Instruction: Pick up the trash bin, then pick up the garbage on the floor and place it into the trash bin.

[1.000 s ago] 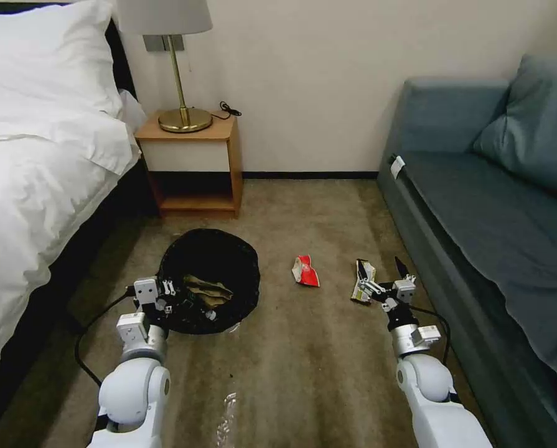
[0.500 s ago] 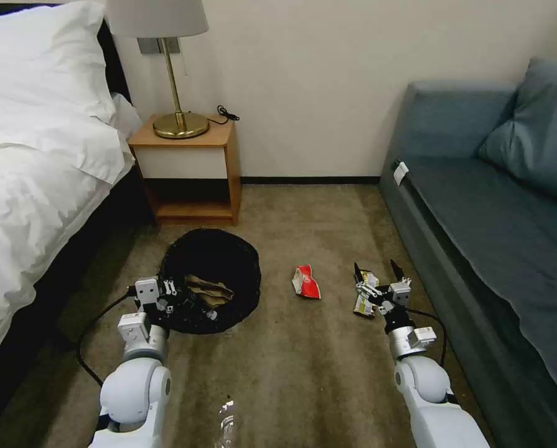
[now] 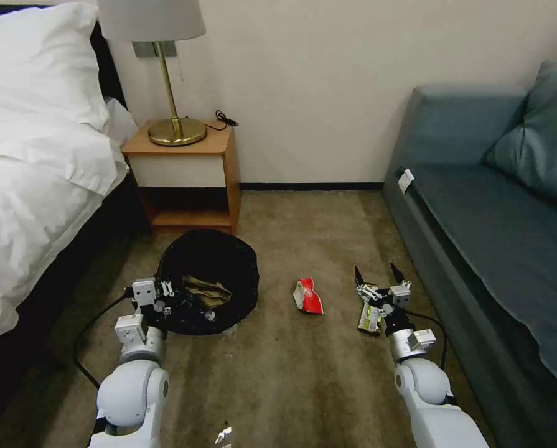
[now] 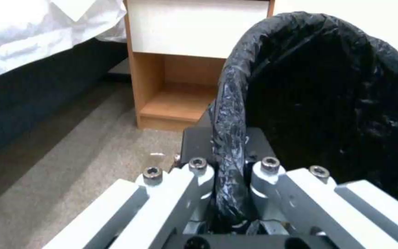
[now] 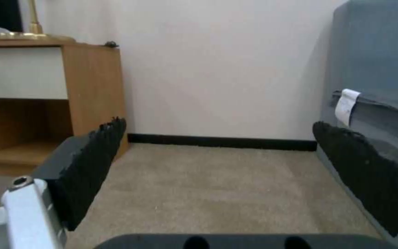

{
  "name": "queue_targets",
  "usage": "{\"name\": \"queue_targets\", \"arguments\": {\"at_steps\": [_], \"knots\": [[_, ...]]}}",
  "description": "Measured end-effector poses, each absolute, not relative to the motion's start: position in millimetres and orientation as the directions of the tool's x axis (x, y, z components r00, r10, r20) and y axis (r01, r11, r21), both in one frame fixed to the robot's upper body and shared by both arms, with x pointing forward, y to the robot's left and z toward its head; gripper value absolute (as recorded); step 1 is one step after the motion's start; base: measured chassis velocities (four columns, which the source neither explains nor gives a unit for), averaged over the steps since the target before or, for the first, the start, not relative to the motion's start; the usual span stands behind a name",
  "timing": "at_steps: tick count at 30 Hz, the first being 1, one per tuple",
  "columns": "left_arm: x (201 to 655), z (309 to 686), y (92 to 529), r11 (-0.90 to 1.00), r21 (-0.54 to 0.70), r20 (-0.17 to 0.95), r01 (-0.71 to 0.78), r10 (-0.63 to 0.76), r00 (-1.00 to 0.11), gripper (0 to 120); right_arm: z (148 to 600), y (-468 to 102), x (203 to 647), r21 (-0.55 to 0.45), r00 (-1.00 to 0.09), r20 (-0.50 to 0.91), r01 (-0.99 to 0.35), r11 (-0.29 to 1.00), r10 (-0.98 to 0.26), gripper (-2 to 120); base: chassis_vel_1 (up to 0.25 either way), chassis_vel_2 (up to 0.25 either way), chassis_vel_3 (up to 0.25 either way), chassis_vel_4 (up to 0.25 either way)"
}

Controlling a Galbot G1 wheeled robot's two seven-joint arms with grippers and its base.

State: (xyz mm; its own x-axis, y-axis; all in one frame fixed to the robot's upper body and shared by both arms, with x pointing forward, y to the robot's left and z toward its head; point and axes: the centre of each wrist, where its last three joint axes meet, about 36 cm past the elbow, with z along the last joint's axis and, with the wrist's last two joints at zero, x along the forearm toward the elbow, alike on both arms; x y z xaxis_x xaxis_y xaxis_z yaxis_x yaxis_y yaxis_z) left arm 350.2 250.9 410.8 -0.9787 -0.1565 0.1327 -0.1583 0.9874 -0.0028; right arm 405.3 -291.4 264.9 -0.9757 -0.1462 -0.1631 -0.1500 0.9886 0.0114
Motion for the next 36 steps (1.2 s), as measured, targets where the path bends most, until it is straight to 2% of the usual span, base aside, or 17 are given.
{"name": "queue_targets", "arguments": {"at_steps": [13,22,25,27,30,36], "knots": [[350.7,411.1,253.7,0.987,-0.003,0.130,-0.159,-0.158,-0.979,4,253.5,-292.9,408.6,-0.032,-0.973,-0.186,-0.136,0.990,-0.140,100,-0.040,0.044,0.042,-0.042],[349.7,413.4,253.0,0.988,-0.002,0.128,-0.156,-0.154,-0.980,4,262.3,-297.3,424.6,-0.060,-0.988,-0.104,-0.104,0.993,-0.110,100,0.000,0.000,0.000,0.000],[349.9,413.5,252.1,0.988,-0.004,0.132,-0.156,-0.154,-0.979,4,262.4,-298.0,428.6,-0.042,-0.991,-0.074,-0.104,0.994,-0.107,100,0.000,0.000,0.000,0.000],[352.2,417.2,251.5,0.987,-0.004,0.132,-0.159,-0.157,-0.979,4,263.0,-294.0,434.5,0.036,-0.995,-0.029,-0.094,0.995,-0.093,100,0.000,0.000,0.000,0.000],[354.1,422.1,250.1,0.987,-0.002,0.132,-0.159,-0.157,-0.979,4,264.6,-288.9,439.5,0.094,-0.996,0.021,-0.081,0.992,-0.084,100,0.000,0.000,0.000,0.000],[353.9,422.2,244.8,0.989,-0.002,0.142,-0.150,-0.148,-0.979,4,252.7,-293.3,447.5,0.115,-0.988,0.133,-0.062,0.991,-0.077,100,0.000,0.000,0.000,0.000]]}}
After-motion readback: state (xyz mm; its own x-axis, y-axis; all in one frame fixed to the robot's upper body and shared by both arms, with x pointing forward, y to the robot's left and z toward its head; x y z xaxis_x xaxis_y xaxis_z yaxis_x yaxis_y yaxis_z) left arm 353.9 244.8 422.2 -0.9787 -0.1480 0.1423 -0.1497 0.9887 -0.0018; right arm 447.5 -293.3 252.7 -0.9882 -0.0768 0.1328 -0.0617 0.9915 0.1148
